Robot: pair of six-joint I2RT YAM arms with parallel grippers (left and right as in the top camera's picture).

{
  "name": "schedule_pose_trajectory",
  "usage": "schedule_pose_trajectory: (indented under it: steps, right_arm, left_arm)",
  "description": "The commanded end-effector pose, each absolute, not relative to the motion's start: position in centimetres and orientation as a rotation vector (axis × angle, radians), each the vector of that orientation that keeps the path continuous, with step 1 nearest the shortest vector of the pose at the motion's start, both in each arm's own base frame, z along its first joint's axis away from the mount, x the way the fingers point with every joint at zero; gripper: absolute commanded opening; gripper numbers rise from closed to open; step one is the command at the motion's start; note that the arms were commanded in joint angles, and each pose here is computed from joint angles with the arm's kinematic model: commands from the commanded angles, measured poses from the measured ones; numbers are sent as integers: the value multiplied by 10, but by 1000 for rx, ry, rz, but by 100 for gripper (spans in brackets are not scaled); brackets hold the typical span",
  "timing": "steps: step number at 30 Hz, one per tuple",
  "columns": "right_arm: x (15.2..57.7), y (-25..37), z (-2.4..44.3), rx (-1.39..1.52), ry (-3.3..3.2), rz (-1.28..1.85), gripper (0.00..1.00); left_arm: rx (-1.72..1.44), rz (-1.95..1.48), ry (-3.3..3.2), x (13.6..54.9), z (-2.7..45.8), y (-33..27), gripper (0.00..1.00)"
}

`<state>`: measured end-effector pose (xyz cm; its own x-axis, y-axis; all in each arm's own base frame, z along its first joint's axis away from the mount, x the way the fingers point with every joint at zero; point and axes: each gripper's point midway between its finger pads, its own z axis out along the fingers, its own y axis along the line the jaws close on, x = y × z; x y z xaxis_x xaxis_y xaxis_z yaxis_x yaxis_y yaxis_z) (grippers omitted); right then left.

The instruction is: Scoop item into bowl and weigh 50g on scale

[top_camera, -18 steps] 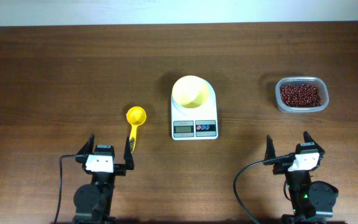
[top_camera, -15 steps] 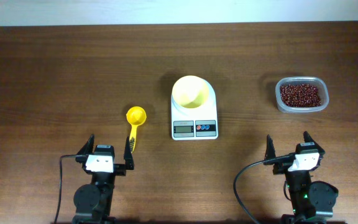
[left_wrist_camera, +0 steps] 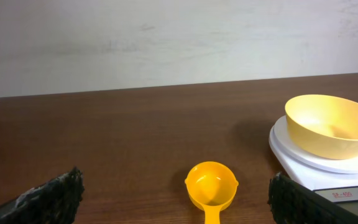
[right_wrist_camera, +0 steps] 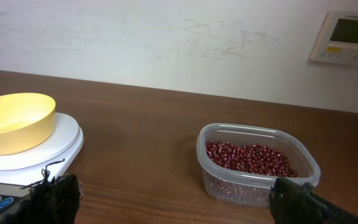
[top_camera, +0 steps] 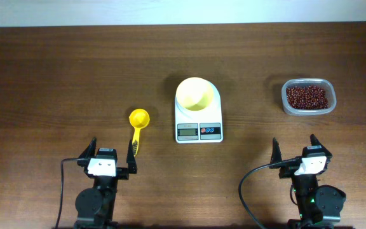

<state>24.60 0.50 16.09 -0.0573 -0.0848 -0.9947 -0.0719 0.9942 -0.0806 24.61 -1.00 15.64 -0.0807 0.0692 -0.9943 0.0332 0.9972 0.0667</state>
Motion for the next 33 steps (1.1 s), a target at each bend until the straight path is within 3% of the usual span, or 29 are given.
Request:
schedule_pose_trajectory:
  steps: [1, 24, 33]
  right_arm:
    - [246, 4, 158, -120, 1633, -22, 99]
    - [246, 4, 158, -121, 1633, -22, 99]
    - [246, 4, 158, -120, 1633, -22, 99]
  left_arm:
    - [80, 54, 1653, 246, 155, -7, 99]
    - [80, 54, 1656, 245, 158, -7, 99]
    - [82, 55, 1680, 232, 197, -6, 99]
